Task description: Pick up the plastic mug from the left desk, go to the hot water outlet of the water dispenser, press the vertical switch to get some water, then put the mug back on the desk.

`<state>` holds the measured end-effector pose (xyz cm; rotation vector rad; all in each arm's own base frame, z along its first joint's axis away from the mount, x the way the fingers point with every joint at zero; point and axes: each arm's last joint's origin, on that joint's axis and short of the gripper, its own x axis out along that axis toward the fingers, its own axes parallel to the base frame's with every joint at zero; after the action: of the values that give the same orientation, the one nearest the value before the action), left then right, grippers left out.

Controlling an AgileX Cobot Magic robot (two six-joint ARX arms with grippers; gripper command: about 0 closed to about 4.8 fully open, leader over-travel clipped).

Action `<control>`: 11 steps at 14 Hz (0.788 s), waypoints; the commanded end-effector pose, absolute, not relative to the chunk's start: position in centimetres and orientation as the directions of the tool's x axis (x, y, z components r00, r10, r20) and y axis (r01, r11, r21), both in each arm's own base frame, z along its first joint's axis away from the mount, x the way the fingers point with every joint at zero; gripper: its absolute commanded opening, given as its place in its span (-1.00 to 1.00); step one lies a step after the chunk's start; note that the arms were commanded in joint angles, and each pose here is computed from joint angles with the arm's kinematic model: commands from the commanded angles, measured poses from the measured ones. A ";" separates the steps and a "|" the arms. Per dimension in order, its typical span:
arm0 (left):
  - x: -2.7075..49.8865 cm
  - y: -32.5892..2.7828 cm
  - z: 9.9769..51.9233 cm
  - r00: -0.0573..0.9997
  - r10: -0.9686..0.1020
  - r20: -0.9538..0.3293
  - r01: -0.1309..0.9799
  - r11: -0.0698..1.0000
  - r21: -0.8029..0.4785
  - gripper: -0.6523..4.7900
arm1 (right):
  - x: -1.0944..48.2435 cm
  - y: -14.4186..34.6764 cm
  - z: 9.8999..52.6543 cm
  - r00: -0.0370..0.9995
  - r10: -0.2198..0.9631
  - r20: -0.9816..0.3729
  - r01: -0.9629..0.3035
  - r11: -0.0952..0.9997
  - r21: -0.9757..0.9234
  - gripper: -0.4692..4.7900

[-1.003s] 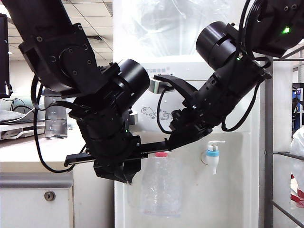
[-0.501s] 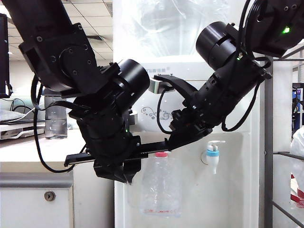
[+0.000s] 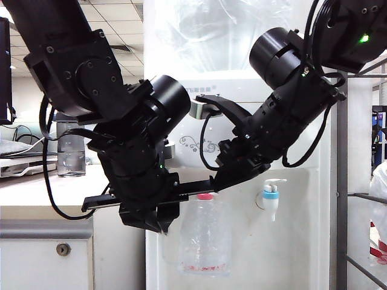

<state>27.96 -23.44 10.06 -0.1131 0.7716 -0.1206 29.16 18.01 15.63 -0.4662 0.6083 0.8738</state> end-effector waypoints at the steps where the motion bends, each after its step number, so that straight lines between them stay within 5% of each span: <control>1: 28.7 -23.8 11.2 0.761 -0.175 -0.624 0.066 0.979 -0.193 -0.78 | 29.2 17.9 15.3 0.484 0.553 -0.678 -0.819 0.560 -0.128 -0.85; 11: 28.7 -23.8 11.2 0.761 -0.175 -0.625 0.066 0.979 -0.193 -0.78 | 29.3 17.9 15.8 0.505 0.556 -0.660 -0.810 0.569 -0.141 -0.85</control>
<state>27.96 -23.44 10.05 -0.1128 0.7719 -0.1205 29.19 18.01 15.64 -0.4665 0.6067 0.8730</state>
